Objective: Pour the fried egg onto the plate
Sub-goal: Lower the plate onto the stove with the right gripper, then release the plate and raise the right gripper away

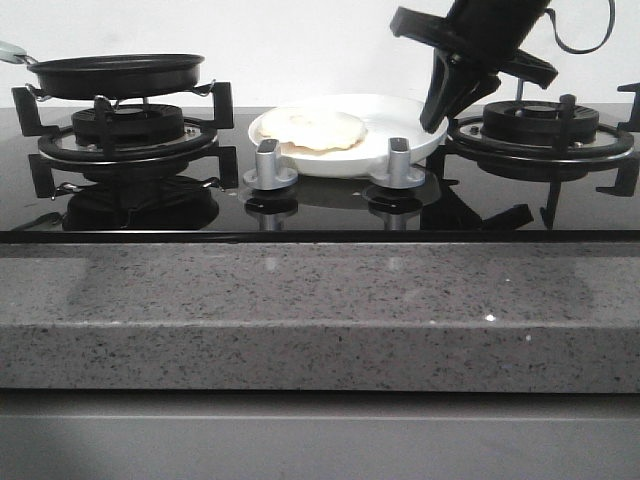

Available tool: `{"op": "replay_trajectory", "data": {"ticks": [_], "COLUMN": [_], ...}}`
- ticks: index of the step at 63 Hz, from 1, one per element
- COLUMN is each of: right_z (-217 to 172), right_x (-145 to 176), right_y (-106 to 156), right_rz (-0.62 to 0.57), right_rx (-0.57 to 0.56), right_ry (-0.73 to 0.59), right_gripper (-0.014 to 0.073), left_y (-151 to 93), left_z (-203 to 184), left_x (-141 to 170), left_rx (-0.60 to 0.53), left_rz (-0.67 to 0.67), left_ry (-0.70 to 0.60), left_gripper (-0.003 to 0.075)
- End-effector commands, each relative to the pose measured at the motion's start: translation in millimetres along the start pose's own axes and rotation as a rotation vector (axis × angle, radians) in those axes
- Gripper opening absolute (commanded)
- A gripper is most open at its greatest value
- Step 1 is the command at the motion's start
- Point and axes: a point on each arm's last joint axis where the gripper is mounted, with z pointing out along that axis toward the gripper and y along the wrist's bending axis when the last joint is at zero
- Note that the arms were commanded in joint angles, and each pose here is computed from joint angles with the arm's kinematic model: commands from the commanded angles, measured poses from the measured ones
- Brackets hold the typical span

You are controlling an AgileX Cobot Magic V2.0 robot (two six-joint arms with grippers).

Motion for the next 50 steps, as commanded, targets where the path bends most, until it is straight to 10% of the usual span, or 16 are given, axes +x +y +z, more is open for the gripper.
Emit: {"op": "replay_trajectory", "data": {"ticks": [1,10,27,50], "right_z": [-37.7,-37.7,-38.1,-80.6], "right_x": [-10.6,-11.2,-11.0,-19.1], "right_y": [15.6,15.6,15.8,29.9], "right_rz": [-0.025,-0.025,-0.025,-0.086], "right_rx": [-0.04,-0.04,-0.04,-0.064], "right_ry": [-0.104,-0.11,-0.107,-0.074], "right_gripper": [-0.0106,-0.0056,0.0346,0.0269], "left_y": [2.3,2.3,2.3,2.3], "left_z": [-0.9,-0.9,-0.9,-0.9], "left_x": [-14.5,-14.5,-14.5,-14.5], "left_rx": [-0.023,-0.023,-0.023,-0.023], "left_rz": [-0.016,-0.016,-0.016,-0.016], "left_ry": [-0.089,-0.089,-0.089,-0.089], "left_gripper": [-0.002,-0.002,-0.002,-0.002]}}
